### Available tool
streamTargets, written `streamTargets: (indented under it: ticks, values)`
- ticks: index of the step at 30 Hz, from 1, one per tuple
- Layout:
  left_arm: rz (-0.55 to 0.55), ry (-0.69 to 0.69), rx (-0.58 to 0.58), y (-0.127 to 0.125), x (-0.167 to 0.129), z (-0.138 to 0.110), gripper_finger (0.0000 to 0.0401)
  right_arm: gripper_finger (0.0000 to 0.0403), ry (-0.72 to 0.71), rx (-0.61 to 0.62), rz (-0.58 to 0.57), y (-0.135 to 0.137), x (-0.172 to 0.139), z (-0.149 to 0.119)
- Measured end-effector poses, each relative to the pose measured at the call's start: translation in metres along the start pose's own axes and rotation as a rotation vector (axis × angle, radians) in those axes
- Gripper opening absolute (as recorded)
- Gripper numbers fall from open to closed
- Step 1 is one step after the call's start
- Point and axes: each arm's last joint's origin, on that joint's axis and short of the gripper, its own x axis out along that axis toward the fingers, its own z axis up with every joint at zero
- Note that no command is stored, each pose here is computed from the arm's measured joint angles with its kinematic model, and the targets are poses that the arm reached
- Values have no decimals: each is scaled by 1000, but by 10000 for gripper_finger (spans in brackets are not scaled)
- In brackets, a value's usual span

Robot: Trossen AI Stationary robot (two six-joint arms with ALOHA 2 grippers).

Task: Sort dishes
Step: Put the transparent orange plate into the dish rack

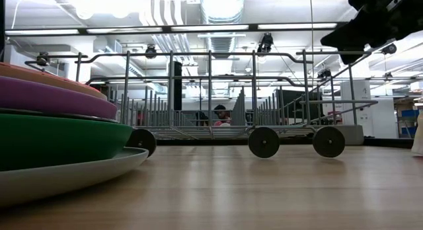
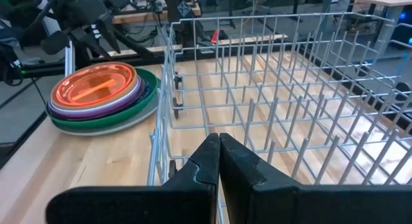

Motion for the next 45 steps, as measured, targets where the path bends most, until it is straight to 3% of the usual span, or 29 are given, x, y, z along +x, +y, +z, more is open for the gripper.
streamTargets:
  ticks: [8,13,29,35,45]
  values:
    - [22,48,-36,-5,7,-4,91,2,0,7,1,0,0,0]
    - [47,104,4,-10,14,-7,91,2,-1,17,2,0,0,0]
    - [62,103,51,-9,19,-9,91,2,7,15,3,0,0,-1]
    - [62,79,98,-9,19,-8,91,2,60,-103,85,1,2,-14]
    - [62,100,51,-10,19,-9,91,2,26,-81,106,2,2,-12]
